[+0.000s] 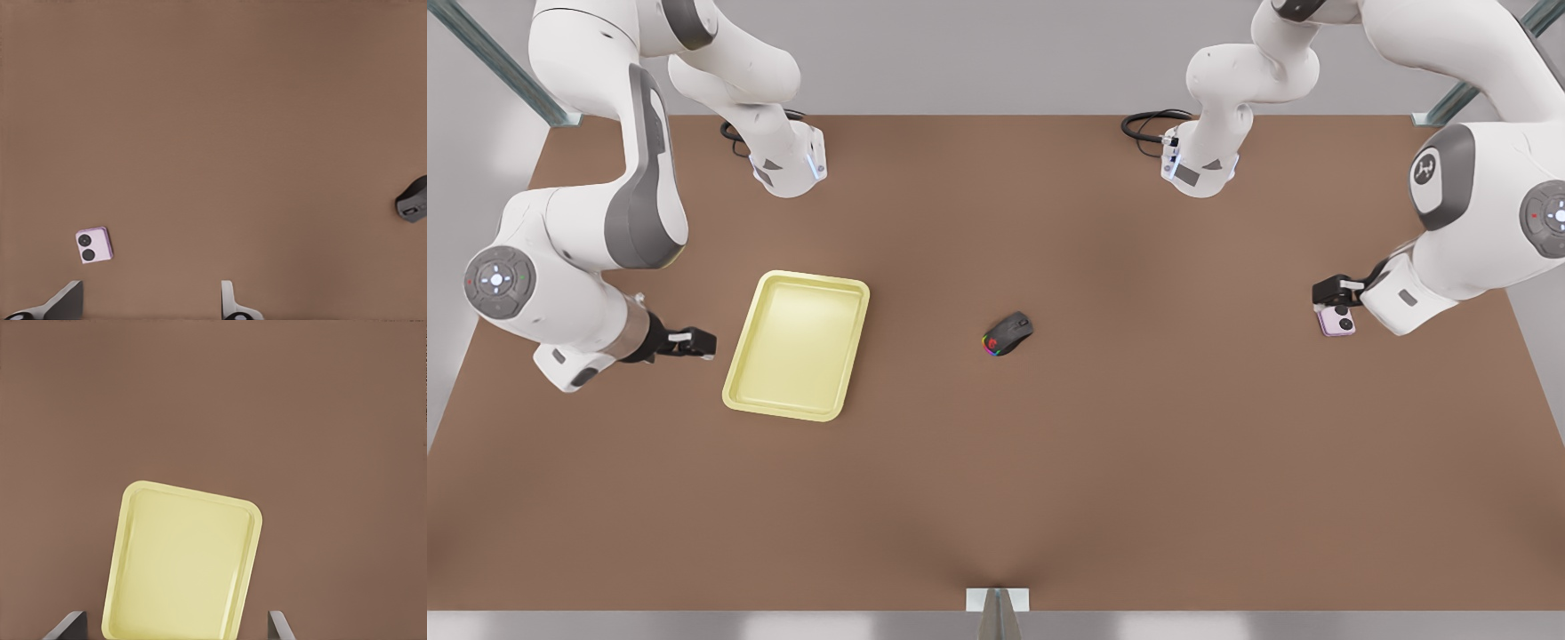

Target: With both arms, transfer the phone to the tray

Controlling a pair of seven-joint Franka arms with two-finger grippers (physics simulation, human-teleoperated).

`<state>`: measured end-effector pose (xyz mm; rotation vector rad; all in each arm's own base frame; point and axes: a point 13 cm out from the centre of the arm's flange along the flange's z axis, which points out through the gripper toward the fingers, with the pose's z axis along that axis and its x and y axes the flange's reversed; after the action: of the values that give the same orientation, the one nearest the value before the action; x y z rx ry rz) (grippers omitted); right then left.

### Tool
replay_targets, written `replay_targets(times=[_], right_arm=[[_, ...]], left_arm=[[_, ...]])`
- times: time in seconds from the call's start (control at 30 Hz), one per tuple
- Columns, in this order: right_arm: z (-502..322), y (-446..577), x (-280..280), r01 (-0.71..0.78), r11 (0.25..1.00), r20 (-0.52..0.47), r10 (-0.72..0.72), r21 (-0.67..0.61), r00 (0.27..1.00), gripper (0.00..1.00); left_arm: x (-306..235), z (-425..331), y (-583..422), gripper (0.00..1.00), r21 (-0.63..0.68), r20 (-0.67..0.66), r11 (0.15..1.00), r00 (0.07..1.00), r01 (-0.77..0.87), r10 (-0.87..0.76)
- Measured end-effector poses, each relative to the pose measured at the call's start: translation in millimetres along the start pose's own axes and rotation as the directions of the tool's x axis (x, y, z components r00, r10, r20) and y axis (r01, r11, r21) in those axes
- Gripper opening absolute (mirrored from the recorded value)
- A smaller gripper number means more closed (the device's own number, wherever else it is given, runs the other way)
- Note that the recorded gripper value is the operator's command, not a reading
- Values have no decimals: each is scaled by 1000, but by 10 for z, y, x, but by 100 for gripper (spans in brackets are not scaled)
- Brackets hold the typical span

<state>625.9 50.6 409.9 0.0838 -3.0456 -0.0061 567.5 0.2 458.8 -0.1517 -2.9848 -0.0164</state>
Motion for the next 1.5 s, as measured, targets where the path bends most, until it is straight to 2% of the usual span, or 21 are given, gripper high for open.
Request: replay_targets(times=[0.1, 0.23, 0.43, 0.57, 0.77, 1.0, 1.5], right_arm=[[-16, -5, -47, -7, 1000, 20, 7, -1, 1000, 100], [-29, -5, -82, -13, 1000, 34, 13, -2, 999, 100], [-41, -4, -106, -19, 1000, 45, 19, -3, 999, 100], [-43, -4, -112, -23, 1000, 47, 23, -3, 999, 100], [-45, -3, -117, -27, 1000, 49, 27, -4, 998, 100], [-46, -3, -118, -30, 1000, 50, 30, -4, 998, 100], [-43, -13, -139, -37, 999, 52, 37, -5, 998, 100]], left_arm=[[14, 325, 69, 100, -4, -60, 1000, 998, 7, -7], [211, 1954, 909, 100, 11, -242, 989, 960, 151, -144], [549, 3099, 1657, 100, 35, -203, 964, 946, 265, -253], [634, 3439, 2039, 100, 39, -145, 953, 945, 301, -293], [1052, 3827, 2433, 100, 42, -110, 938, 934, 345, -339], [1132, 4036, 2436, 100, 38, -86, 959, 957, 281, -277], [1183, 4469, 2368, 100, 55, -125, 980, 975, 193, -185]])
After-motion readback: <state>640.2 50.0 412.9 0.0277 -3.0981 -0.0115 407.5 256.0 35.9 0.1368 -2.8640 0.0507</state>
